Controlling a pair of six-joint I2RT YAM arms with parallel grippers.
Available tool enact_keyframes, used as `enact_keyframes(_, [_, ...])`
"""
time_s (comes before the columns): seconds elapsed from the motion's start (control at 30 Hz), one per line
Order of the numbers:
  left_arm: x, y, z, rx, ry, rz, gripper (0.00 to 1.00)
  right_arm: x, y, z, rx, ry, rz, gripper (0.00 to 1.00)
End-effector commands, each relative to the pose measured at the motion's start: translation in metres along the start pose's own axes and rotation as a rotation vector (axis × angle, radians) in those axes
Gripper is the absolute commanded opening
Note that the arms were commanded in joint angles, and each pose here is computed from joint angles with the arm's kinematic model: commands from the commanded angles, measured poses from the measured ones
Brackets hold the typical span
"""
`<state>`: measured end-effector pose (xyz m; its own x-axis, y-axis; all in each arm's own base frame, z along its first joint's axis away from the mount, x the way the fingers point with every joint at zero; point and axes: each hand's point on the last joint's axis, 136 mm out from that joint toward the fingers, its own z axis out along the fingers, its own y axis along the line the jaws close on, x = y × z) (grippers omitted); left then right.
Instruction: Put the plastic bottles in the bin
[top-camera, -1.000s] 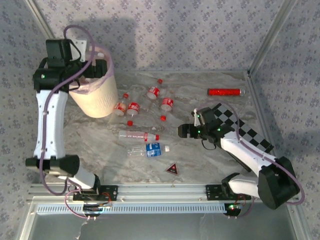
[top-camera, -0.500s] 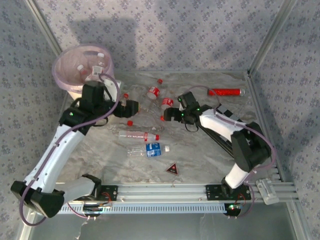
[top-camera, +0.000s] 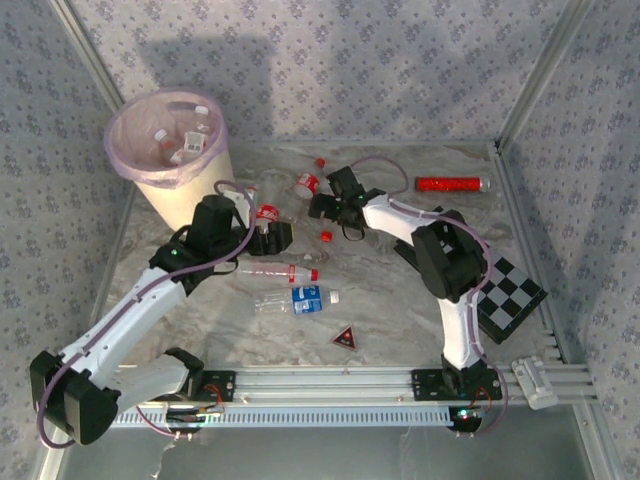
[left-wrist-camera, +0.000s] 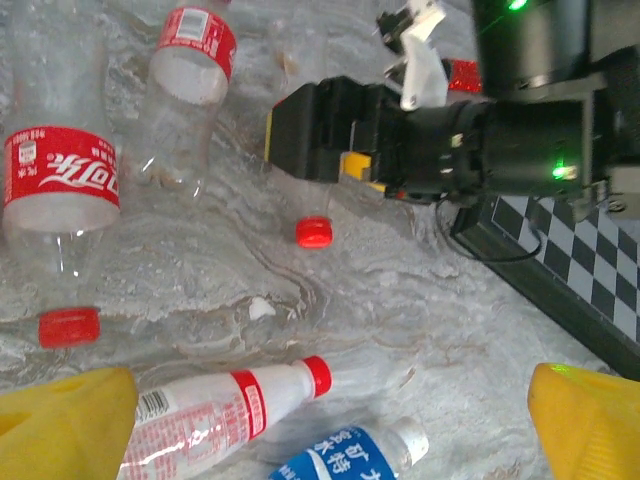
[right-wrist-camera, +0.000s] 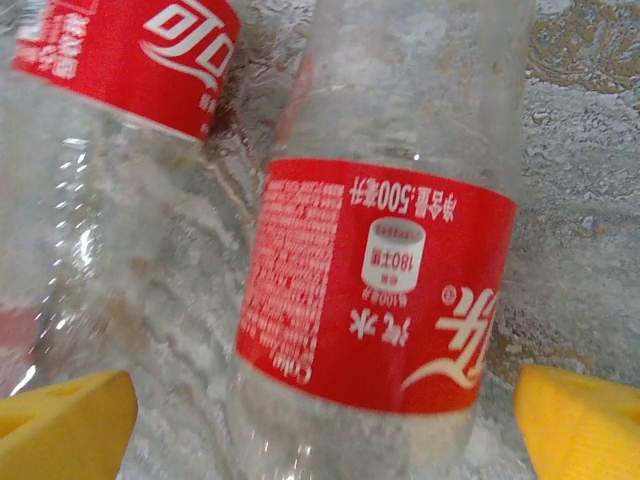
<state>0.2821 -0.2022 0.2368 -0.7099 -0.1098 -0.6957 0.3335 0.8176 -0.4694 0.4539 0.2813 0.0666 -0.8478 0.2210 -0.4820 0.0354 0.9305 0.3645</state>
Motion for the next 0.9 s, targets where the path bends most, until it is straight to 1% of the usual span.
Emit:
enact_keyframes(0.0, [-0.017, -0.01, -0.001, 0.024, -0.056, -0.004, 1.0, 0.001, -0.011, 0.008, 0.083, 0.0, 0.034, 0.93])
enact_keyframes(0.1, [-0.013, -0.008, 0.001, 0.019, -0.044, -0.007, 1.0, 0.003, -0.015, 0.006, 0.108, -0.004, 0.033, 0.84])
enact_keyframes(0.13, [-0.013, -0.008, 0.002, 0.018, -0.044, -0.006, 1.0, 0.003, -0.017, 0.003, 0.117, -0.008, 0.029, 0.79])
enact_keyframes(0.17, [-0.013, -0.008, 0.002, 0.019, -0.044, -0.009, 1.0, 0.004, -0.018, -0.001, 0.126, -0.006, 0.024, 0.74])
enact_keyframes(0.3, [-0.019, -0.015, 0.002, 0.05, -0.064, -0.034, 1.0, 0.006, -0.021, -0.021, 0.138, -0.029, 0.001, 0.6])
enact_keyframes(0.37, [-0.024, -0.02, 0.004, 0.075, -0.072, -0.056, 1.0, 0.006, -0.022, -0.035, 0.128, -0.047, -0.014, 0.55])
enact_keyframes(0.4, [-0.026, -0.022, 0.005, 0.087, -0.077, -0.068, 1.0, 0.007, -0.021, -0.044, 0.122, -0.053, -0.033, 0.51])
enact_keyframes(0.43, [-0.028, -0.026, 0.006, 0.104, -0.085, -0.086, 1.0, 0.009, -0.021, -0.053, 0.114, -0.062, -0.065, 0.5])
enact_keyframes(0.5, [-0.033, -0.033, 0.008, 0.15, -0.102, -0.117, 1.0, 0.015, -0.02, -0.077, 0.098, -0.093, -0.104, 0.42])
enact_keyframes(0.53, [-0.036, -0.037, 0.009, 0.175, -0.115, -0.136, 1.0, 0.02, -0.019, -0.089, 0.077, -0.1, -0.166, 0.41])
enact_keyframes(0.6, [-0.04, -0.044, 0.012, 0.222, -0.126, -0.165, 1.0, 0.038, -0.017, -0.104, 0.006, -0.092, -0.223, 0.4])
enact_keyframes(0.7, [-0.043, -0.058, 0.019, 0.275, -0.108, -0.172, 1.0, 0.057, 0.001, -0.129, -0.209, -0.112, -0.315, 0.38])
enact_keyframes(0.77, [-0.043, -0.07, 0.023, 0.301, -0.102, -0.159, 1.0, 0.07, 0.016, -0.147, -0.354, -0.134, -0.362, 0.33])
enact_keyframes(0.8, [-0.042, -0.074, 0.026, 0.312, -0.098, -0.155, 1.0, 0.076, 0.019, -0.153, -0.39, -0.144, -0.379, 0.33])
enact_keyframes(0.87, [-0.04, -0.081, 0.033, 0.322, -0.086, -0.146, 1.0, 0.086, 0.024, -0.167, -0.432, -0.17, -0.42, 0.28])
